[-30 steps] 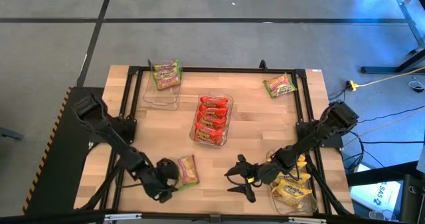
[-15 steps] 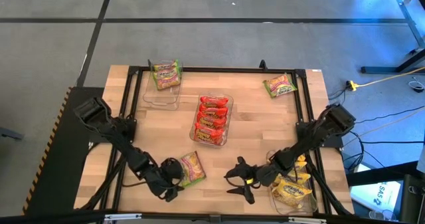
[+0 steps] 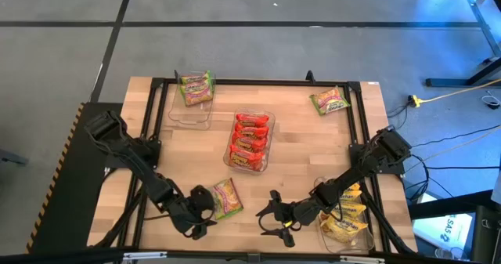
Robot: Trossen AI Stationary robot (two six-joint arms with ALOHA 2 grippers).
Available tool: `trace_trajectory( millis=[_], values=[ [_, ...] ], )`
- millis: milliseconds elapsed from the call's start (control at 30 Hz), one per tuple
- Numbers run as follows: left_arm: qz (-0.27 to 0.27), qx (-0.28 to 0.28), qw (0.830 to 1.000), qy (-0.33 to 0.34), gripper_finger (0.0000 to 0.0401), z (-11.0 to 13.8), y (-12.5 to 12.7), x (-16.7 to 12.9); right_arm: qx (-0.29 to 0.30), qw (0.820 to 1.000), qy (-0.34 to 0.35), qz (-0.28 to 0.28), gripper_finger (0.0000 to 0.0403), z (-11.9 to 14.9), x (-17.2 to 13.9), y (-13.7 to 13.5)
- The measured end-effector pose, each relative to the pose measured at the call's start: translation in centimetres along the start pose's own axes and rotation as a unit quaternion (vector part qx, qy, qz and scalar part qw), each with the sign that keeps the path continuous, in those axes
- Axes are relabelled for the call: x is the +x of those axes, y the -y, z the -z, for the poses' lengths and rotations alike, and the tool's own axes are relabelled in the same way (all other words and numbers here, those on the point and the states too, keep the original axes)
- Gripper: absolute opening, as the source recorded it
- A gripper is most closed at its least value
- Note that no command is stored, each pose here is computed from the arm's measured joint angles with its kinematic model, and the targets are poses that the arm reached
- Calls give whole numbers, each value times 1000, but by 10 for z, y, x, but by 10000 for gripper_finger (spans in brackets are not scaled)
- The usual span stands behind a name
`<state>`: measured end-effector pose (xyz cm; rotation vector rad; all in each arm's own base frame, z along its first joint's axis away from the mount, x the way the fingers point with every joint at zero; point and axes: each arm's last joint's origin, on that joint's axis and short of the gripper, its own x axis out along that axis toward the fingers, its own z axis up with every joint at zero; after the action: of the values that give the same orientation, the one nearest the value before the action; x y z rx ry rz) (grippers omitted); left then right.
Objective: Sort Maruchan noodles
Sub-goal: Move the green noodle pack on the table, then put the bottom green noodle pack into the top transparent bin
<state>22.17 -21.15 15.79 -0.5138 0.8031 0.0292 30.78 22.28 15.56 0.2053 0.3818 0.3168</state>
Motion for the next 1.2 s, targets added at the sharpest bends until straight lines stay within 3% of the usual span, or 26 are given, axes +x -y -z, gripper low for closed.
trace_trajectory(
  millis=[200, 433, 567, 767, 1000, 1200],
  values=[
    [-11, 38, 999, 19, 257, 4, 11, -30, -12, 1000, -7, 16, 273, -7, 4, 5],
    [-29, 51, 998, 18, 257, 10, 9, -33, -7, 999, -9, 50, 273, -11, 8, 23],
    [-22, -2, 1000, 6, 257, 9, 9, -32, -11, 998, -12, 59, 273, -13, 10, 31],
    [-29, -146, 989, 2, 257, 11, 7, -33, -64, 995, -18, 68, 273, -13, 11, 38],
    [-48, -301, 949, 79, 257, 16, 0, -31, -185, 978, -22, 89, 273, -14, 11, 40],
    [-73, -388, 915, 82, 257, 31, -15, -16, -202, 974, -38, 94, 273, -4, 19, 51]
  ],
)
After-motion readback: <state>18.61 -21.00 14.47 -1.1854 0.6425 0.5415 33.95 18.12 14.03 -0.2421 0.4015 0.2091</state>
